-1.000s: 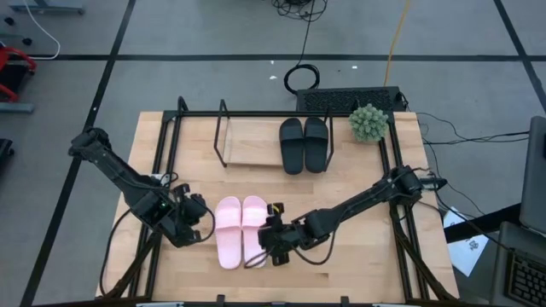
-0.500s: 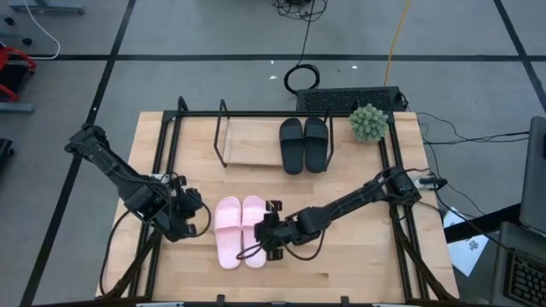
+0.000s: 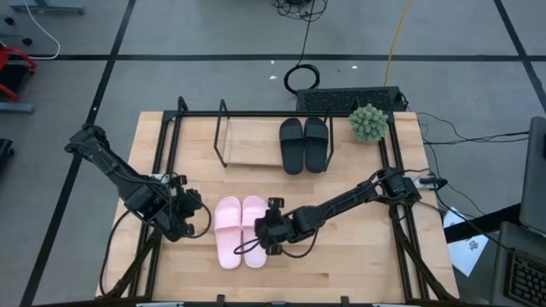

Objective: Pick and place slides into the shelf
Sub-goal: Put the right pink slide on the shelf

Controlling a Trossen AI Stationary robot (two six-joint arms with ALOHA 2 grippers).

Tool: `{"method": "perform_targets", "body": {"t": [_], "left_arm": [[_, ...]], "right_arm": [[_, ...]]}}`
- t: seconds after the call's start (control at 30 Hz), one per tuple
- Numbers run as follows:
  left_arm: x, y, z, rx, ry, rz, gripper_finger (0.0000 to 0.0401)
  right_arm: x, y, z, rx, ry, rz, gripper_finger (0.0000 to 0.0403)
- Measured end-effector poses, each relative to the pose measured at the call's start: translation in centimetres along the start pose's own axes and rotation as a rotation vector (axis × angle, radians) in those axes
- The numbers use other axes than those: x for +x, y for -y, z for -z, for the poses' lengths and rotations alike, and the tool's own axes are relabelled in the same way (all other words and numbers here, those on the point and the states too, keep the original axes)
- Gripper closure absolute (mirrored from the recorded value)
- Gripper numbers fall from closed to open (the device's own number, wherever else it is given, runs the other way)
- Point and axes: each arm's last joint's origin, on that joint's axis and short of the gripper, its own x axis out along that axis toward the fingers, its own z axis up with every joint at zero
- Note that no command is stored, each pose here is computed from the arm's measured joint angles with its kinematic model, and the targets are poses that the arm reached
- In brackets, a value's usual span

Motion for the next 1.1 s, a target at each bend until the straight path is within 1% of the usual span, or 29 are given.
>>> {"method": "perform_targets", "body": {"t": [0.27, 0.4, 0.53, 0.6, 0.63, 0.7, 0.8, 0.87, 1.07, 1.1], "left_arm": [[0.0, -0.1, 0.1, 0.009, -0.011, -0.013, 0.0377], [0.0, -0.2, 0.1, 0.021, -0.013, -0.015, 0.0378], [0.0, -0.2, 0.1, 0.044, -0.014, -0.015, 0.0378], [0.0, -0.2, 0.1, 0.045, -0.014, -0.015, 0.0377], [0.0, -0.2, 0.1, 0.046, -0.014, -0.015, 0.0378], [0.0, -0.2, 0.1, 0.055, -0.013, -0.015, 0.0377], [0.0, -0.2, 0.1, 0.062, -0.008, -0.020, 0.0377], [0.0, -0.2, 0.1, 0.063, -0.002, -0.025, 0.0378], [0.0, -0.2, 0.1, 0.083, -0.002, -0.026, 0.0377], [0.0, -0.2, 0.1, 0.090, -0.001, -0.027, 0.0377]], "right_arm": [[0.4, 0.8, 0.0, 0.026, -0.008, 0.050, 0.0248], [1.5, 0.7, 0.3, 0.058, -0.022, 0.058, 0.0248], [2.6, 0.3, 0.9, 0.052, -0.042, 0.071, 0.0248], [2.7, 0.4, 0.9, 0.050, -0.039, 0.092, 0.0251], [2.6, 0.5, 0.9, 0.049, -0.032, 0.119, 0.0255], [2.5, 0.6, 0.8, 0.042, -0.017, 0.178, 0.0269], [2.3, 0.8, 0.8, 0.011, -0.006, 0.236, 0.0297], [2.4, 1.1, 0.8, 0.006, -0.013, 0.245, 0.0318], [2.7, 1.9, 1.0, 0.042, -0.039, 0.261, 0.0389], [2.7, 2.0, 1.0, 0.044, -0.041, 0.263, 0.0394]]}}
